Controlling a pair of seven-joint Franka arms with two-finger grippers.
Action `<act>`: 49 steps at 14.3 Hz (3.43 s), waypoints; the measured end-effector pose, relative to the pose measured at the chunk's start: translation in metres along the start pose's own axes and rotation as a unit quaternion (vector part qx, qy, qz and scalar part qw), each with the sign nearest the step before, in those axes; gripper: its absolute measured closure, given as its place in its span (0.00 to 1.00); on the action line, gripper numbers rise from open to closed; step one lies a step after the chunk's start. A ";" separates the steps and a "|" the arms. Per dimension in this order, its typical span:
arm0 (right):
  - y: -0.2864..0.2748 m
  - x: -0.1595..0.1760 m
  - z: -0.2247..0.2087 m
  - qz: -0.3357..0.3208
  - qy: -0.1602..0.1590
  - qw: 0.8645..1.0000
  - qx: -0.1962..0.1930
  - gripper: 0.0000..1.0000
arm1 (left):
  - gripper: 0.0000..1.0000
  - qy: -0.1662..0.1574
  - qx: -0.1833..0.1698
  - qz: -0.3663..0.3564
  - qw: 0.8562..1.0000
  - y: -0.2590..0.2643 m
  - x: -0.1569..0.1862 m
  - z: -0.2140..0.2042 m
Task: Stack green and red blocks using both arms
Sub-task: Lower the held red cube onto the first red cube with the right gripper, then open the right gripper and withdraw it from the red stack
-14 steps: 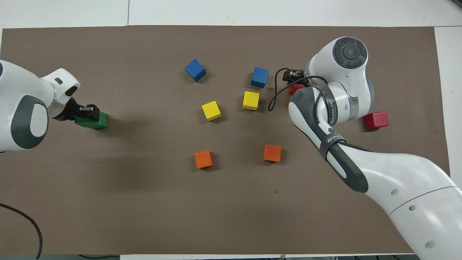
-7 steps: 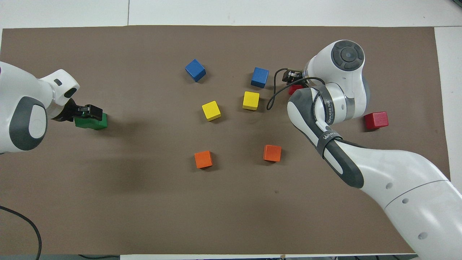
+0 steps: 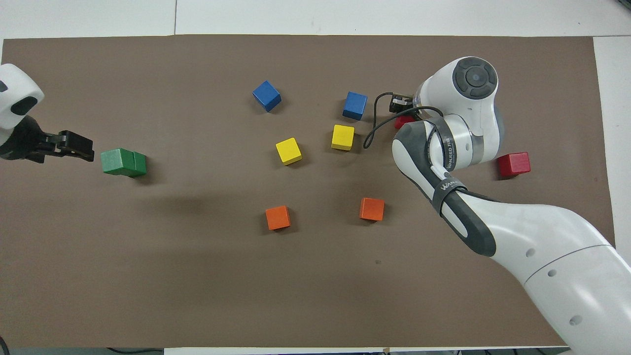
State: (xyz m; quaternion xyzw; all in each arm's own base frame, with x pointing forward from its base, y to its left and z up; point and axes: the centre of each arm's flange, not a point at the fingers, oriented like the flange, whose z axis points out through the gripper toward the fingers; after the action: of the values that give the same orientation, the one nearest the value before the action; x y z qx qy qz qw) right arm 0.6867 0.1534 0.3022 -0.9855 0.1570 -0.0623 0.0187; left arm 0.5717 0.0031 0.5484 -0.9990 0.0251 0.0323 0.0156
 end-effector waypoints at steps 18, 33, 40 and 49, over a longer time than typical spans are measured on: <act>0.244 -0.021 -0.066 -0.150 -0.024 0.988 -0.019 0.46 | 0.00 -0.001 0.006 0.028 1.000 0.035 -0.022 -0.031; 0.264 -0.021 -0.066 -0.157 -0.019 0.987 -0.019 0.31 | 0.00 0.000 0.006 0.030 1.000 0.036 -0.022 -0.031; 0.255 -0.016 -0.108 -0.162 -0.042 0.986 -0.017 0.00 | 0.00 0.000 0.006 0.030 1.000 0.037 -0.022 -0.032; 0.189 -0.057 -0.347 -0.222 -0.049 0.974 -0.010 0.00 | 0.00 0.021 0.006 0.032 0.999 0.039 -0.021 -0.051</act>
State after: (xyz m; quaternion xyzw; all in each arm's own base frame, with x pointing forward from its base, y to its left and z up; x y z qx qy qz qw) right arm 0.5298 -0.0141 0.6284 -0.9977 -0.0659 -0.0154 0.0026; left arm 0.5521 -0.0367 0.5997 -0.9981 0.0575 0.0118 0.0203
